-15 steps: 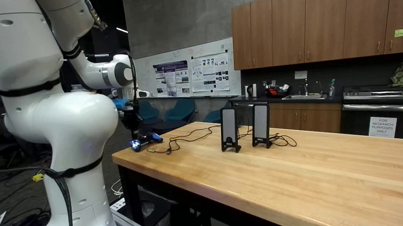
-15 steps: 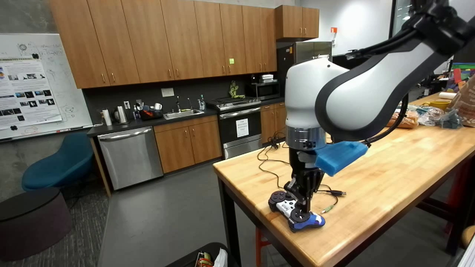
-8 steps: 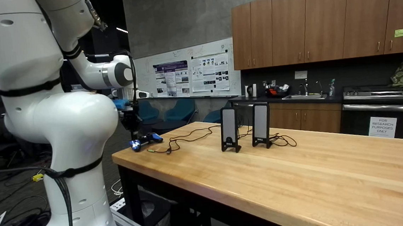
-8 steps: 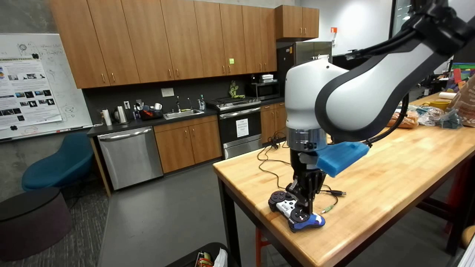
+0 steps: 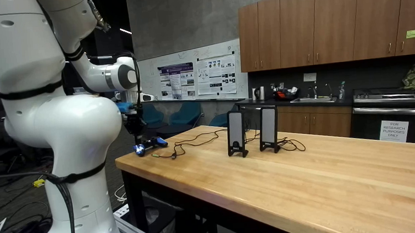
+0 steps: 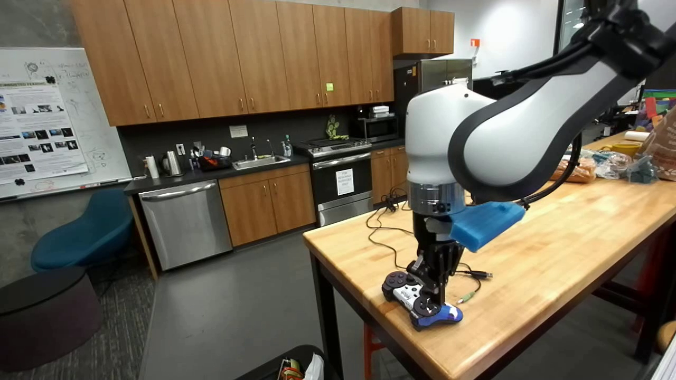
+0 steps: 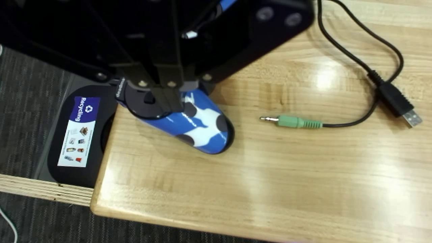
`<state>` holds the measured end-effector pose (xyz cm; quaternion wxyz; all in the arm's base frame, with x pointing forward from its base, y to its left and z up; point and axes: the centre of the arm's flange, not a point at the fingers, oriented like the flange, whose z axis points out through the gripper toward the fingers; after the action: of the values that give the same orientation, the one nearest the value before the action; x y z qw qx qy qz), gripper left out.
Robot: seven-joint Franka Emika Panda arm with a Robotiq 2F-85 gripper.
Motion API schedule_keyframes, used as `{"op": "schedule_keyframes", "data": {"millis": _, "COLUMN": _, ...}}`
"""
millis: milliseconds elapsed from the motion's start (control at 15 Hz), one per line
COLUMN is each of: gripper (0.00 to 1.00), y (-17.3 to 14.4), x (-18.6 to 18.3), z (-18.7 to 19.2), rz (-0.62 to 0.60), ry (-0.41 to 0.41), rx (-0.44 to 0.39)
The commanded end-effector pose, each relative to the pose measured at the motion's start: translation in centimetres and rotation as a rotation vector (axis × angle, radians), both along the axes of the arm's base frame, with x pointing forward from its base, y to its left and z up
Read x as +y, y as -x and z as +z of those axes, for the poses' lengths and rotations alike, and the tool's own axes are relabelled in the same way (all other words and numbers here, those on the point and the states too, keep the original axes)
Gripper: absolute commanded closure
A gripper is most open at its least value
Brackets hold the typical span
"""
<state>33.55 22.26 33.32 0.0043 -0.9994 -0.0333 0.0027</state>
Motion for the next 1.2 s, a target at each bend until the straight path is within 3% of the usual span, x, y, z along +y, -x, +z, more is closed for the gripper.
{"op": "schedule_keyframes", "data": {"millis": 0, "gripper": 1.00, "y": 0.5, "x": -0.2, "z": 1.2, "rz": 0.025, "ry": 0.040, "rx": 0.006}}
{"op": "schedule_keyframes", "data": {"millis": 267, "gripper": 1.00, "y": 0.9, "x": -0.5, "z": 2.0, "rz": 0.048, "ry": 0.060, "rx": 0.010}}
{"op": "schedule_keyframes", "data": {"millis": 733, "gripper": 1.00, "y": -1.0, "x": 0.5, "z": 3.0, "rz": 0.034, "ry": 0.012, "rx": -0.083}}
{"op": "schedule_keyframes", "data": {"millis": 1133, "gripper": 1.00, "y": -3.2, "x": 2.2, "z": 3.8, "rz": 0.072, "ry": 0.019, "rx": -0.173}}
